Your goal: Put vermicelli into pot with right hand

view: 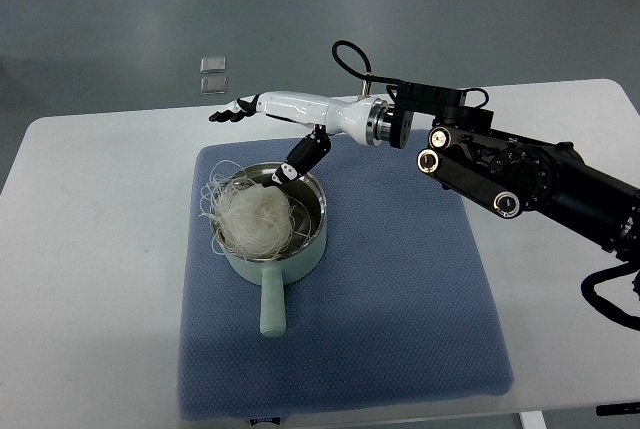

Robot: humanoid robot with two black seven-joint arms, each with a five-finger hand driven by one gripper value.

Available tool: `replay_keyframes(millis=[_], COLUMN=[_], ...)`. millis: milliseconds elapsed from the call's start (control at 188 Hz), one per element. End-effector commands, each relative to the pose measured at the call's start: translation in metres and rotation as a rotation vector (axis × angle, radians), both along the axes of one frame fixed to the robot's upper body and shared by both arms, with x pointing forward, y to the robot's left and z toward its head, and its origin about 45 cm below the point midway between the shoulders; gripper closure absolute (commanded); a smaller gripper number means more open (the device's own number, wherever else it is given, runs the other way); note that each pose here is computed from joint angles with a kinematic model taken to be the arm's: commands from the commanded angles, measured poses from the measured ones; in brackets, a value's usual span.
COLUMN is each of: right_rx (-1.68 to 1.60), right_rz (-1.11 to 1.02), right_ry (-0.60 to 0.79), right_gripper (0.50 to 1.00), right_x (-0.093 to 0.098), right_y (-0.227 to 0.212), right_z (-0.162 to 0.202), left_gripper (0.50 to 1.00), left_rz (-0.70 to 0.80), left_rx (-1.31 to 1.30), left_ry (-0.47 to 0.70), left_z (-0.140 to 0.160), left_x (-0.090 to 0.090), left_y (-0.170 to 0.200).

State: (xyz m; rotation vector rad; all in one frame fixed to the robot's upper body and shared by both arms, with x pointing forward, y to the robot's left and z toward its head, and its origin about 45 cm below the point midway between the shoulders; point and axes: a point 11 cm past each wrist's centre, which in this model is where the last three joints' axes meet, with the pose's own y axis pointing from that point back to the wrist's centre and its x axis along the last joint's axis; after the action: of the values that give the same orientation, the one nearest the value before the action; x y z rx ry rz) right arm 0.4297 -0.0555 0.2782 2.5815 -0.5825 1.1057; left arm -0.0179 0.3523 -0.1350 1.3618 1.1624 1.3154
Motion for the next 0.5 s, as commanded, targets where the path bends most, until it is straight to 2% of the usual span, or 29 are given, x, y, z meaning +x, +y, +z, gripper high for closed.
replay_keyframes(millis=[0,186,361,494], right_rx=[0.094,0.263,0.469,0.582], right_rz=[-0.036,-0.122,-0.321,-0.452], right_ry=[0.028,0.107,0.24,0.307], right_gripper=[0.591,0.591,0.589,0.589], right_x=[0.007,0.019,0.038,0.045], right_y=[-0.005,-0.019,-0.063,-0.091], right_z=[0.015,0.026,0.005,-0.011], left_gripper=[0.5,0.5,0.5,0.5], left_rz=[0.0,0.001,0.001,0.0], left_rx=[0.0,0.0,0.0,0.0], left_ry=[0.0,0.0,0.0,0.0], left_z=[0.0,0.0,0.0,0.0], left_x=[0.0,0.0,0.0,0.0], left_y=[0.0,0.0,0.0,0.0])
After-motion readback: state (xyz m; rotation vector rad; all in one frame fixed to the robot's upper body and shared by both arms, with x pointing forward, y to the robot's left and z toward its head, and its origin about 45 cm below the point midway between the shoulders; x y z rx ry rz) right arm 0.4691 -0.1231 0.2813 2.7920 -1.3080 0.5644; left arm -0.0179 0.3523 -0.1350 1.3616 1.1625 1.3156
